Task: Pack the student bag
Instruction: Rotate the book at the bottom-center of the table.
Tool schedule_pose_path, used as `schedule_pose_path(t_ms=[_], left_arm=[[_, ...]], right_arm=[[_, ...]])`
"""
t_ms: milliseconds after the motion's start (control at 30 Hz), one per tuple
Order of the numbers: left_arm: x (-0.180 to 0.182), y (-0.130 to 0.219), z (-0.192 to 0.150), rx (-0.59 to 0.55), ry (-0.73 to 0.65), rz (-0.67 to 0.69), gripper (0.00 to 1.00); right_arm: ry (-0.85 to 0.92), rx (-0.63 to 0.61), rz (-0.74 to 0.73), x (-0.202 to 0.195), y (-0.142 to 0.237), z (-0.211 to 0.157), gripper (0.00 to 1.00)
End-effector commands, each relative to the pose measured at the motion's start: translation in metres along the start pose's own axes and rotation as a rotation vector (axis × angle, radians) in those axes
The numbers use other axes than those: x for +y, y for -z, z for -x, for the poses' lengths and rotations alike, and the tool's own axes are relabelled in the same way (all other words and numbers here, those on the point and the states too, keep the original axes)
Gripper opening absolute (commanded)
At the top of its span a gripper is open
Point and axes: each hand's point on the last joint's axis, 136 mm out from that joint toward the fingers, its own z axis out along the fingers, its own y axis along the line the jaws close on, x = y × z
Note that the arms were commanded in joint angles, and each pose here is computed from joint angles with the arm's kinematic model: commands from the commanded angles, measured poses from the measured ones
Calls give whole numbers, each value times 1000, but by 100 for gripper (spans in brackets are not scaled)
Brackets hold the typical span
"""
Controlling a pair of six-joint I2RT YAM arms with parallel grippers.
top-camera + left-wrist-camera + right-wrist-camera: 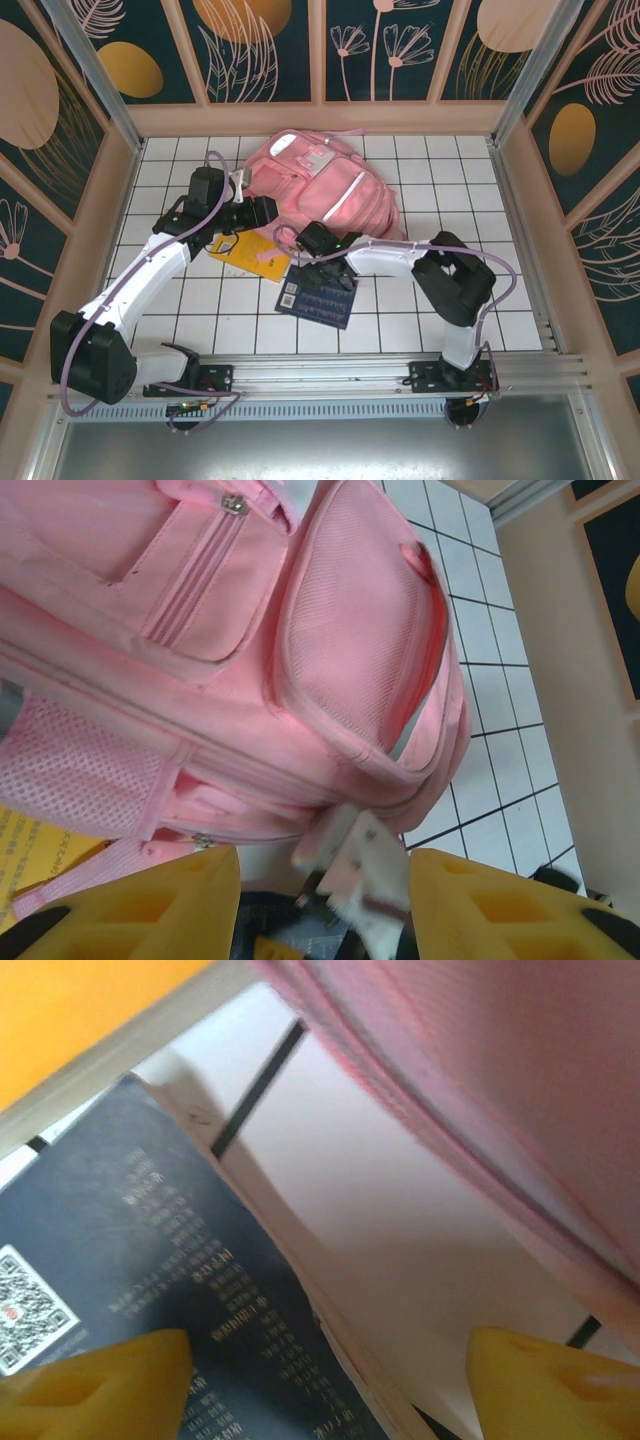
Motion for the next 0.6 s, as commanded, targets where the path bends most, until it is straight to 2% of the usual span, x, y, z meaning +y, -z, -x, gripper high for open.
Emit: schedule_pose_path(t_ms=[0, 167, 267, 433, 567], left_arm=[[7, 1, -1, 8, 22, 34, 49], [12, -6, -20, 60, 62, 12, 50], [22, -16, -54, 152, 77, 3, 50], [31, -30, -110, 286, 72, 18, 51], [33, -43, -142, 360, 100, 4, 51]], right_arm=[[-213, 74, -29, -41, 7, -37, 68], [-405, 46, 47, -46, 31, -54, 66], [-497, 21, 111, -40, 44, -62, 69], [-554, 10, 182, -33, 57, -71, 72], [-558, 32, 215, -31, 57, -81, 69]])
